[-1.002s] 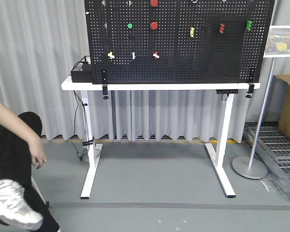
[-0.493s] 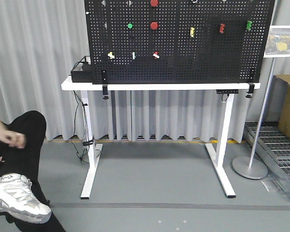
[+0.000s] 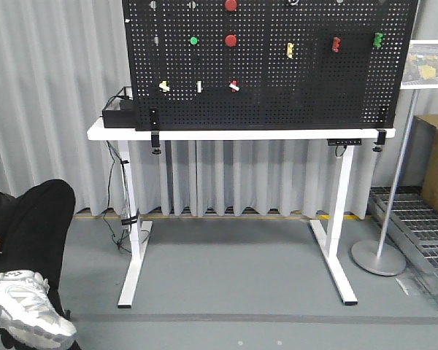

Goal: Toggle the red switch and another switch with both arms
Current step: 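Drive the base forward up to the black pegboard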

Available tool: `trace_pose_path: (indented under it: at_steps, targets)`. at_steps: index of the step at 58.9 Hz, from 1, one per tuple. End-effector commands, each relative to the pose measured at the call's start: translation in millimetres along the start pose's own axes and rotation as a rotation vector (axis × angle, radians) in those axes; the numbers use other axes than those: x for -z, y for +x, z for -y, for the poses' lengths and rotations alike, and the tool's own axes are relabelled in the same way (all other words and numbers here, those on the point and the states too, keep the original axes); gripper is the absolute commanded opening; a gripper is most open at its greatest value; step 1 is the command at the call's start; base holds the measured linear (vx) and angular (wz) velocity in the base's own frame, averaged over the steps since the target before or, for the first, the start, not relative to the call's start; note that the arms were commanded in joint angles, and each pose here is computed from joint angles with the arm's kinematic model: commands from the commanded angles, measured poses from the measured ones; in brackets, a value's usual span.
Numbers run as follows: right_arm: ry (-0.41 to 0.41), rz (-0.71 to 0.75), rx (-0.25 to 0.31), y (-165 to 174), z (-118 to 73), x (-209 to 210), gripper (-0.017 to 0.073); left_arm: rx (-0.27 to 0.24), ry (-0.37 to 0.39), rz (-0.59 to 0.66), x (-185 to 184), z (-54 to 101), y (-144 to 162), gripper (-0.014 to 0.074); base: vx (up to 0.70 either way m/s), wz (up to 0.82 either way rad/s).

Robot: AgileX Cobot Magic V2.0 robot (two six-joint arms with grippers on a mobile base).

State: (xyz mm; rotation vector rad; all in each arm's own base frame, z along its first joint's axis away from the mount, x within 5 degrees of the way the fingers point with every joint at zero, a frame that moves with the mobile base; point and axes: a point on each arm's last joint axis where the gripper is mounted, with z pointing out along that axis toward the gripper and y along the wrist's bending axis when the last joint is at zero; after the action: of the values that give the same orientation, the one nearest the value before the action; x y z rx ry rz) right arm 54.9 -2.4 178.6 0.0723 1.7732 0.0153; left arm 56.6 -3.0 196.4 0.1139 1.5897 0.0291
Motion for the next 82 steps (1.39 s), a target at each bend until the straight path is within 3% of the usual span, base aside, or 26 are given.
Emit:
trace_pose_path:
  at_steps: [1, 41, 82]
  targets:
    - [-0.005, 0.084, 0.016, -5.9, -0.5, 0.5, -0.0006, 0.021, -0.007, 0.083, 0.7, -0.2, -2.4, 0.0003, 0.14, 0.02]
    - [-0.005, 0.084, 0.016, -5.9, -0.5, 0.5, -0.0006, 0.021, -0.007, 0.083, 0.7, -0.2, -2.4, 0.0003, 0.23, 0.02]
    - [-0.005, 0.084, 0.016, -5.9, -0.5, 0.5, -0.0006, 0.021, -0.007, 0.083, 0.7, -0.2, -2.4, 0.0003, 0.43, 0.01]
